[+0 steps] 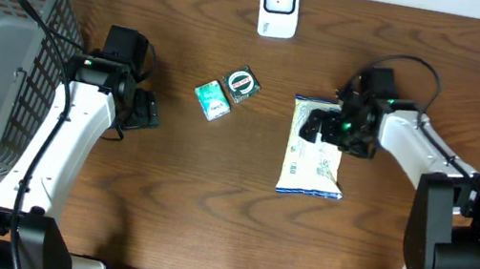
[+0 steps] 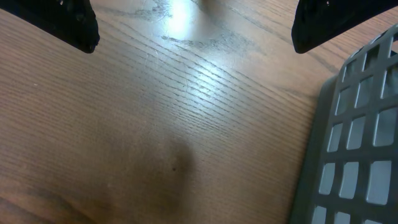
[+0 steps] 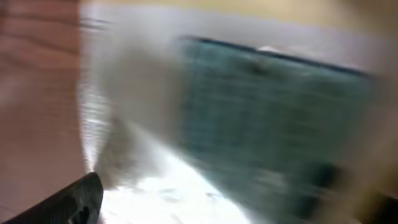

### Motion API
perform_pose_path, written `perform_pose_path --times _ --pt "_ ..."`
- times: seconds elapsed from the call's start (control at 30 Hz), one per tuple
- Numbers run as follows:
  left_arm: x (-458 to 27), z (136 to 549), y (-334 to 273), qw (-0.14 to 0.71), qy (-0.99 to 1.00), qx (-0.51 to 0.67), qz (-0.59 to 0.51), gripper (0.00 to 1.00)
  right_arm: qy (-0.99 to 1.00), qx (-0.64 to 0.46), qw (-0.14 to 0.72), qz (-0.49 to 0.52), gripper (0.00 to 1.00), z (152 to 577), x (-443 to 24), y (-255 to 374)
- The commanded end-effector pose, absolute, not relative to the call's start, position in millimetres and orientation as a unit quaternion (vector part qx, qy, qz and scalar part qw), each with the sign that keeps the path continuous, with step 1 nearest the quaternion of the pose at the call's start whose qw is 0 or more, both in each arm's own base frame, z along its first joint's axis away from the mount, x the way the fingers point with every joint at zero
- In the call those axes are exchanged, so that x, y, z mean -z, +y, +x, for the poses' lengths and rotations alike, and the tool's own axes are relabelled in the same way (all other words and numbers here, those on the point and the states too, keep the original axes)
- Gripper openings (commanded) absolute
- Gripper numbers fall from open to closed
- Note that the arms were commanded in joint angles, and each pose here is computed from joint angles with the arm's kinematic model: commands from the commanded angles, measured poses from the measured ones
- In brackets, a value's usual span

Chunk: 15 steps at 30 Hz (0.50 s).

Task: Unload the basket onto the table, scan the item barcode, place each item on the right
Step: 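Lift the chip bag up to the white scanner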

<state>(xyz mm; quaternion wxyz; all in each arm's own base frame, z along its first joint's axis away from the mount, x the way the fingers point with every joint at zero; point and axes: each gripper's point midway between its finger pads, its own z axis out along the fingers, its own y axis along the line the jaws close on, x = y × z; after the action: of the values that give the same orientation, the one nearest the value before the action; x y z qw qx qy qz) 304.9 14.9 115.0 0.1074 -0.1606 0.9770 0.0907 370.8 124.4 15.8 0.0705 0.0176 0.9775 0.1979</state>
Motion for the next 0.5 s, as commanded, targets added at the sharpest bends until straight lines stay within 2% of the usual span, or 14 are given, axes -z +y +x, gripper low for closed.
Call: perform_pose_path --times 0.0,0.03,0.07,0.1,0.17,0.2,0.37,0.47 --pt "-114 303 19 0.107 0.975 -0.101 -0.169 0.98 0.976 -0.213 0.041 -0.003 0.99 344 6 154" --pt "-115 303 19 0.107 0.975 -0.101 -0.169 0.98 0.976 -0.214 0.042 -0.011 0.99 341 9 159" --pt "-114 303 19 0.107 0.975 -0.101 -0.169 0.98 0.976 -0.215 0.042 -0.02 0.86 339 11 165" --pt "-115 303 19 0.107 0.975 -0.101 -0.169 0.98 0.976 -0.213 0.04 -0.027 0.57 337 13 170" --pt "-114 303 19 0.107 0.975 -0.101 -0.169 0.98 0.977 -0.207 0.04 -0.021 0.09 336 14 171" --pt "-114 303 19 0.107 0.975 -0.101 -0.169 0.98 0.978 -0.206 0.04 -0.014 0.01 336 14 171" --pt "-115 303 19 0.107 0.975 -0.101 -0.169 0.98 0.961 -0.272 0.038 0.001 0.01 344 -6 179" --pt "-114 303 19 0.107 0.975 -0.101 -0.169 0.98 0.928 -0.369 0.04 0.006 0.01 351 -41 188"
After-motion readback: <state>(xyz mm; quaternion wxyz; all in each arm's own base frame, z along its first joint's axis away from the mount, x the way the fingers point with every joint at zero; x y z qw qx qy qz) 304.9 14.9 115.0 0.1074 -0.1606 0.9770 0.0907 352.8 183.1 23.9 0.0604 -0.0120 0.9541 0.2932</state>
